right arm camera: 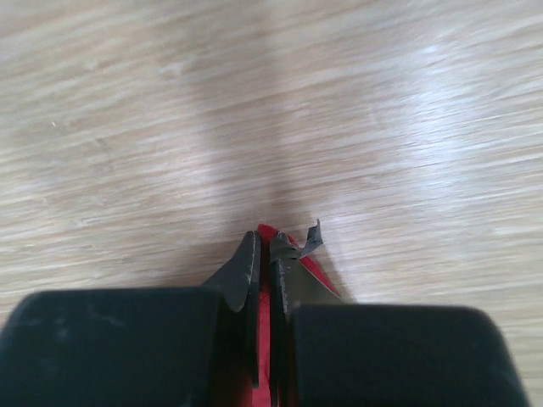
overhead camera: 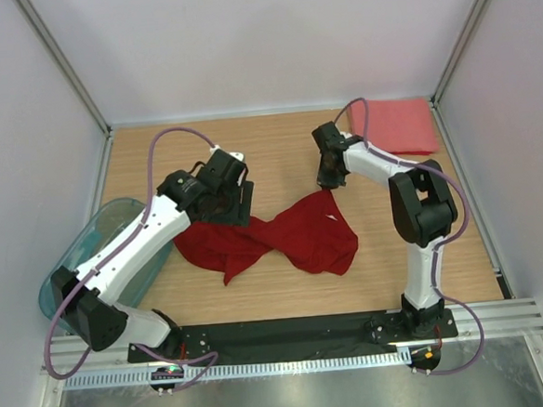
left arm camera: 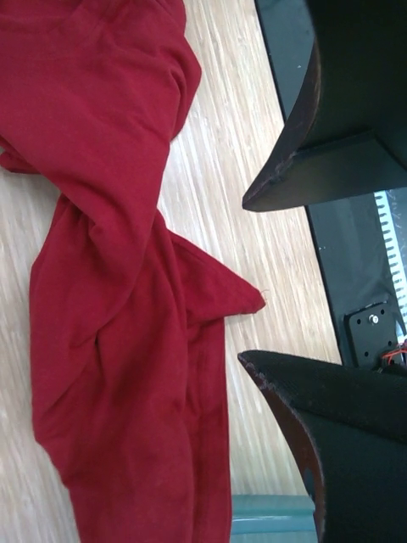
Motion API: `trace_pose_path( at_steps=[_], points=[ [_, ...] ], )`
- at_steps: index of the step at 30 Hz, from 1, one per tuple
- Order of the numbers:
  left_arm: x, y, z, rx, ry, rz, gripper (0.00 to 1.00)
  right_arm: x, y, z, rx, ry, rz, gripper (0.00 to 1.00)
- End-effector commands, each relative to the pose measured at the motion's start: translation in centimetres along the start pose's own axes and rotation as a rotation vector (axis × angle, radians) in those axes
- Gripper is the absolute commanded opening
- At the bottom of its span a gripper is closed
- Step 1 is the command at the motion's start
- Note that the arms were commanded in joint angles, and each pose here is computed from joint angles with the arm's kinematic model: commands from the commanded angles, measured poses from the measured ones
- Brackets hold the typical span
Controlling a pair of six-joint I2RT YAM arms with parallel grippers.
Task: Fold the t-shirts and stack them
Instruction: Flatten the tshirt out
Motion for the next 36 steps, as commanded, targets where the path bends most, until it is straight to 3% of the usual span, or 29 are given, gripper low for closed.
trace_pose_path(
  at_steps=[1,4,8,15,21,28,32,34,35,36],
  points=[
    [1.4,-0.9,-0.3,-0.005,0.032,-0.033,0.66,4.4,-6.3,-1.3,-0.081,0.001,-0.191,0.01],
    [1.2,-0.8,-0.7,-0.039,0.011,-0.029,0.58,5.9,-11.9,-3.2,-0.145,0.033,-0.296,0.01],
    [-0.2,-0.1,-0.7,-0.077,-0.001,0.023,0.58,6.6,-15.0,-5.7,-0.214,0.095,-0.359,0.01],
    [-4.9,4.3,-1.4,0.043,0.103,0.138,0.70,7.0,-12.6,-8.7,-0.240,0.164,-0.308,0.01],
    [-7.9,8.4,-1.9,0.231,0.193,0.189,0.69,7.4,-12.1,-10.5,-0.226,0.182,-0.285,0.01],
    [-9.3,11.9,-1.7,0.287,0.216,0.200,0.73,7.1,-11.7,-10.5,-0.187,0.197,-0.259,0.01],
    [-9.5,13.0,-1.1,0.356,0.250,0.212,0.68,6.9,-11.7,-10.5,-0.184,0.198,-0.263,0.01],
    [-10.0,13.3,-0.8,0.358,0.256,0.229,0.58,7.2,-12.0,-10.6,-0.184,0.203,-0.269,0.01],
    [-10.2,13.2,-0.8,0.342,0.253,0.240,0.46,7.3,-12.1,-10.6,-0.185,0.204,-0.272,0.01],
    [-10.4,13.3,-0.9,0.329,0.250,0.243,0.40,7.4,-12.2,-10.6,-0.186,0.202,-0.273,0.01]
  ],
)
Point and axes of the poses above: each gripper's point midway between its finger pads, its own y axis out along the fingers, its own z axis along the line the jaws close on, x = y × z, the point moved 6 cm from there along -y, back along the fingers, and after that the axes turned 15 degrees about -y, right-handed, at the moved point
